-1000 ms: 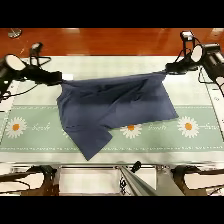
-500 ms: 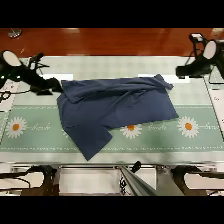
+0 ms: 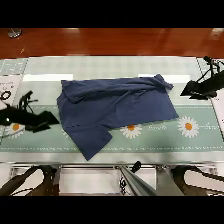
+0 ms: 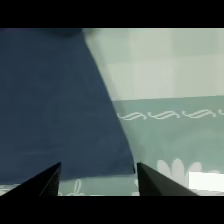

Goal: Fold the shirts.

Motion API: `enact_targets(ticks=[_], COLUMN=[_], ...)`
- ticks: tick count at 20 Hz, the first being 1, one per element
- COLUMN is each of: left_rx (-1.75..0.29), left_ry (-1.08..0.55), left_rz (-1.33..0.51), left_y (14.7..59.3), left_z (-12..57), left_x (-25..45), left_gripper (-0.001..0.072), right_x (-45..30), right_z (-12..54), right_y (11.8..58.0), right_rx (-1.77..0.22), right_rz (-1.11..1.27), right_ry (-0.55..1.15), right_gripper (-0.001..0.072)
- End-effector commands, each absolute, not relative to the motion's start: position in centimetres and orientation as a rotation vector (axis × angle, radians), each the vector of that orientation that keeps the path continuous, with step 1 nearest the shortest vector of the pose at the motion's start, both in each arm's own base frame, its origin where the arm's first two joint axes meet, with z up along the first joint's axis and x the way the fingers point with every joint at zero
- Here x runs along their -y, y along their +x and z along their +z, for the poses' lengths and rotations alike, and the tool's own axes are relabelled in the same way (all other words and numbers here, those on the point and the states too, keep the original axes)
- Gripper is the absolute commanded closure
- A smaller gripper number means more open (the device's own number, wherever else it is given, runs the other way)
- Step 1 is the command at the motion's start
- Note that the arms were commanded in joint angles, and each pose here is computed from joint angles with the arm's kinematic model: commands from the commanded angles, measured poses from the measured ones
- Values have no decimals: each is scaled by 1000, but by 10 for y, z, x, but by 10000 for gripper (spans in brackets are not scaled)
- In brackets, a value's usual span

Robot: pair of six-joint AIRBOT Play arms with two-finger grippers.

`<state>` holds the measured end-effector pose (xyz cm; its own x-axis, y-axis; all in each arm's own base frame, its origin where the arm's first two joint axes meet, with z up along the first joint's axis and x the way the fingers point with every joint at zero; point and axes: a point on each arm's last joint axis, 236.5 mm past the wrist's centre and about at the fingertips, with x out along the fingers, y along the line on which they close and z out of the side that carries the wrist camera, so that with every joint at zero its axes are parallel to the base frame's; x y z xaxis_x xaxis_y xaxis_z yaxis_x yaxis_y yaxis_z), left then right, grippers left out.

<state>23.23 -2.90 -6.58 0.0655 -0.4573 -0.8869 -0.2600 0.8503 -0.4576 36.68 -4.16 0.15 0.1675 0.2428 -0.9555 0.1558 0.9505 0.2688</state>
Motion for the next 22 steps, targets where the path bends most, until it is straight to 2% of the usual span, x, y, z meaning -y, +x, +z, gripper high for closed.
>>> enact_targets(ticks=[1,6,10,11,12,13,14,17,18,22], left_rx=[-1501,-1335,-1288,-1285,-1284,-1299,-1317,-1342,-1344,-1299], left_ry=[-654,-767,-746,-731,-715,-711,-704,-701,-695,-683], left_rz=[-183,-173,-179,-179,-167,-151,-157,-194,-214,-267], left_y=[205,237,256,260,264,265,263,256,254,254], left_z=[-93,-95,-104,-109,-116,-124,-127,-124,-121,-99], left_x=[39,54,74,81,85,90,95,101,102,106], left_gripper=[56,56,76,126,322,590,687,688,689,688], right_x=[20,19,19,19,19,20,26,71,80,61], right_z=[8,9,9,9,9,8,5,-18,-27,-61], right_y=[371,373,372,372,372,372,369,332,317,287], right_rx=[-1366,-1358,-1359,-1359,-1359,-1361,-1376,-1522,-1563,-1578], right_rz=[162,166,166,166,166,164,149,28,0,41], right_ry=[445,448,450,451,450,444,418,244,263,605], right_gripper=[162,167,178,178,178,178,178,176,177,174])
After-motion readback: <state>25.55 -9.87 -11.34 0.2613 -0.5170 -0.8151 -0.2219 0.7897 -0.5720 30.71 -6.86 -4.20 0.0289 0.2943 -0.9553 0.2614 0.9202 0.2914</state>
